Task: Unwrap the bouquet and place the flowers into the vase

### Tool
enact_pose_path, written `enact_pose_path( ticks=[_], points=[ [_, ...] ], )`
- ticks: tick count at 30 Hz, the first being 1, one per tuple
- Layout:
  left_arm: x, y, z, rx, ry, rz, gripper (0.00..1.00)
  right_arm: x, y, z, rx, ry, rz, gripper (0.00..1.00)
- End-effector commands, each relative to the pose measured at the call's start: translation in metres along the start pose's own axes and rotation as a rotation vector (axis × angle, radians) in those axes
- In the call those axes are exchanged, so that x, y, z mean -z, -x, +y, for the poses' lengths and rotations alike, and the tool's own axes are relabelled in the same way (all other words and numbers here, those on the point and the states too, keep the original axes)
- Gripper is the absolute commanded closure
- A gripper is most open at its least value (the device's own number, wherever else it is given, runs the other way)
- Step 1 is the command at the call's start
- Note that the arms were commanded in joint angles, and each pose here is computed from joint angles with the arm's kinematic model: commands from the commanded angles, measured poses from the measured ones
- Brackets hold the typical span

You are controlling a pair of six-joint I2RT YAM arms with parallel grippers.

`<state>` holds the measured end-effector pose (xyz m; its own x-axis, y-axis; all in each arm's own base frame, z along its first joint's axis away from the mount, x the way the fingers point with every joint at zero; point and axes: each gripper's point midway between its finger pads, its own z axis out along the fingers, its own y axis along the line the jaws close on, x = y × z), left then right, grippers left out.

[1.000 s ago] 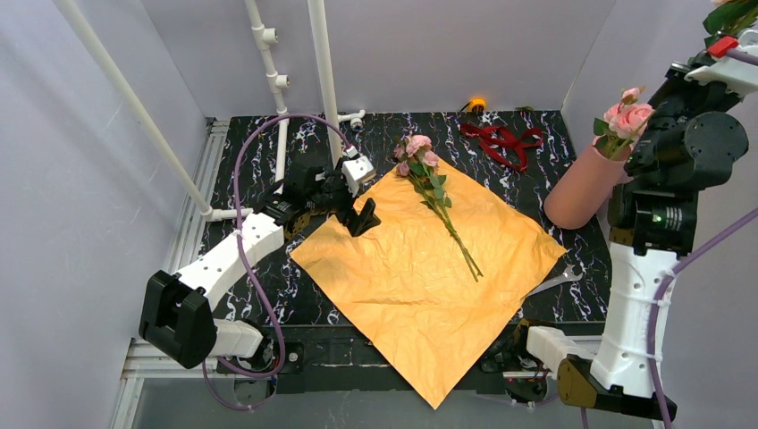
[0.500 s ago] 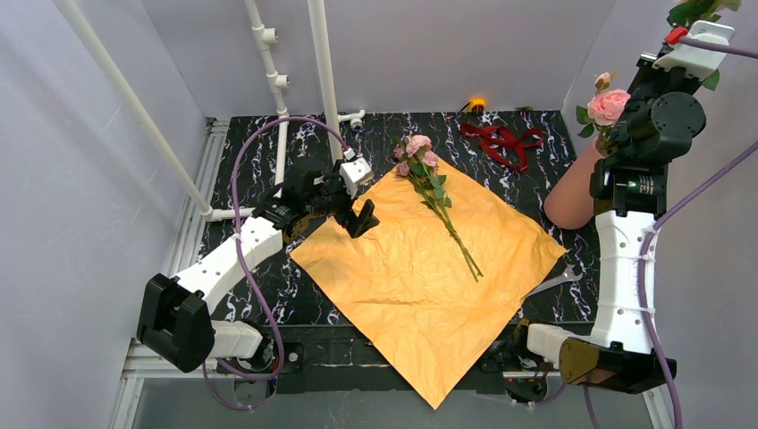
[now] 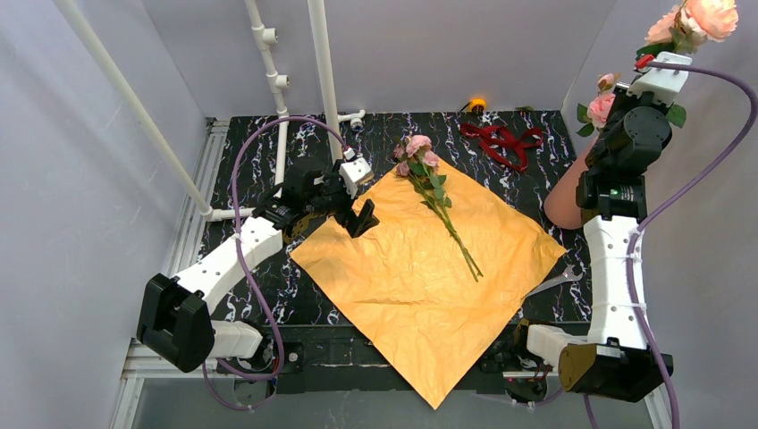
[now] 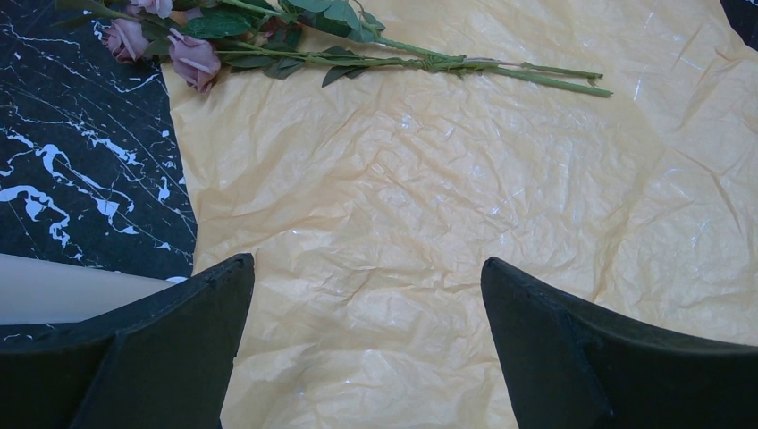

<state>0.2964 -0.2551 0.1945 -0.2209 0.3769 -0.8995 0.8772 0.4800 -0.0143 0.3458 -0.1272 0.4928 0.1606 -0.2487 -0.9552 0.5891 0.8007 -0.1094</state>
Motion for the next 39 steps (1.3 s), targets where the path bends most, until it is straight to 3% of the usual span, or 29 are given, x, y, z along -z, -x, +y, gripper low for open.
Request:
enact_pose_path(
  ticks=[1,18,20,25,30,39],
  points=[
    [0.006,0.013,0.002,-0.023,0.009,-0.034,0.02,0.004,-0.008,-0.01,-0.036,-0.053,0.02,0.99],
    [-0.005,0.024,0.007,-0.025,-0.028,-0.03,0.02,0.032,-0.094,-0.007,0.048,-0.049,0.264,0.96],
    [-0.007,0.024,0.007,-0.025,-0.034,-0.03,0.02,0.033,-0.099,-0.006,0.055,-0.045,0.276,0.84],
    [-0.011,0.027,0.01,-0.02,-0.039,-0.027,0.02,0.028,-0.1,-0.001,0.062,-0.028,0.295,0.66],
    [-0.014,0.031,0.012,-0.017,-0.042,-0.029,0.02,0.022,-0.095,-0.001,0.067,-0.037,0.297,0.39],
    [-0.014,0.031,0.013,-0.02,-0.038,-0.027,0.02,0.028,-0.09,0.007,0.075,0.045,0.332,0.2]
  ],
)
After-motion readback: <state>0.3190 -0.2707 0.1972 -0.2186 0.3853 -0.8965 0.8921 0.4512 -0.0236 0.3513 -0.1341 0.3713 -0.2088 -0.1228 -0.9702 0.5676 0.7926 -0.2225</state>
